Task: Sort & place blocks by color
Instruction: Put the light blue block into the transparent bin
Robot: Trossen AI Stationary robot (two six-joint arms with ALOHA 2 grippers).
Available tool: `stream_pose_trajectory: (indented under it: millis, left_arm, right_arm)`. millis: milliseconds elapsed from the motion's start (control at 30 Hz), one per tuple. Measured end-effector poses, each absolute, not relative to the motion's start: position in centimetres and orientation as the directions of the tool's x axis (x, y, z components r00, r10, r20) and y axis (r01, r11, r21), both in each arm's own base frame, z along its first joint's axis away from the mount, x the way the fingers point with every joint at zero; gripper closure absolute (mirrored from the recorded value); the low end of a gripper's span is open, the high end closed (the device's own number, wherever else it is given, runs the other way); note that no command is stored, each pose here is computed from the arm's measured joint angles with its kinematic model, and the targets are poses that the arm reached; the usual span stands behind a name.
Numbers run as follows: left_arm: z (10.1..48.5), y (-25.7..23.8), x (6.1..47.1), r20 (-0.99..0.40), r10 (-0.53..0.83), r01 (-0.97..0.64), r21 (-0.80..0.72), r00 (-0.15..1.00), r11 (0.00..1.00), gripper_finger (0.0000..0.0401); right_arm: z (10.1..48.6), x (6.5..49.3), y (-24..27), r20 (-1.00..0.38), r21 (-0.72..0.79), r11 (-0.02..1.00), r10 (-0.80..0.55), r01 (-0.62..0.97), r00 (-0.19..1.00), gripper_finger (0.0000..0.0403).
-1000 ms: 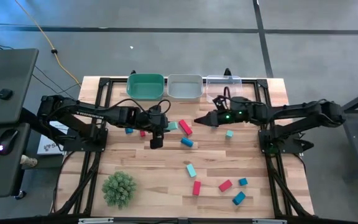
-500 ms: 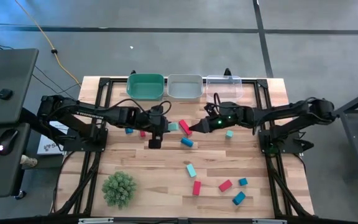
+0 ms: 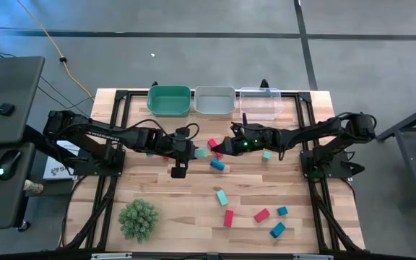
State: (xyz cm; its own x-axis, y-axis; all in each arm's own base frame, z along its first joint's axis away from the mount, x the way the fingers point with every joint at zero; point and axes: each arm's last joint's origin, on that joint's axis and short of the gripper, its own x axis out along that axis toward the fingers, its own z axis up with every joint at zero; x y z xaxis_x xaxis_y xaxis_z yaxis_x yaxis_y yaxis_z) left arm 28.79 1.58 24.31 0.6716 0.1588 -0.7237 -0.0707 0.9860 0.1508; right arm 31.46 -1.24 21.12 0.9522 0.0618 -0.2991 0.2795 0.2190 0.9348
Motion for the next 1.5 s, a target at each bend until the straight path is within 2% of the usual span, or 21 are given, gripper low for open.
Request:
stream_pose_trajectory:
  millis: [333,533,700,967,1067,1500]
  left_arm:
    - [23.9,1.7,29.0,-0.733,0.169,-0.077,0.157,0.659,0.985,0.0373]
    - [23.9,1.8,29.0,-0.732,0.172,-0.081,0.159,0.659,0.984,0.0373]
    - [24.2,2.3,29.3,-0.702,0.187,-0.125,0.139,0.687,0.982,0.0373]
    - [24.2,3.0,29.2,-0.705,0.202,-0.149,0.138,0.680,0.979,0.0373]
    - [24.3,3.0,29.3,-0.694,0.205,-0.151,0.138,0.690,0.979,0.0373]
    - [24.7,3.0,29.7,-0.648,0.236,-0.178,0.155,0.724,0.972,0.0373]
  right_arm:
    - [20.0,32.3,-1.3,-0.285,0.951,0.139,0.046,0.277,0.957,0.0151]
    - [21.2,33.0,-1.5,-0.284,0.948,0.149,-0.001,0.281,0.959,0.0151]
    - [21.9,33.6,-1.7,-0.369,0.911,0.193,-0.015,0.365,0.929,0.0151]
    - [23.4,34.2,-1.7,-0.370,0.903,0.229,-0.017,0.364,0.929,0.0151]
    - [23.1,34.1,-1.7,-0.406,0.887,0.228,-0.026,0.401,0.913,0.0151]
    - [23.2,34.1,-1.7,-0.400,0.893,0.214,-0.028,0.396,0.916,0.0151]
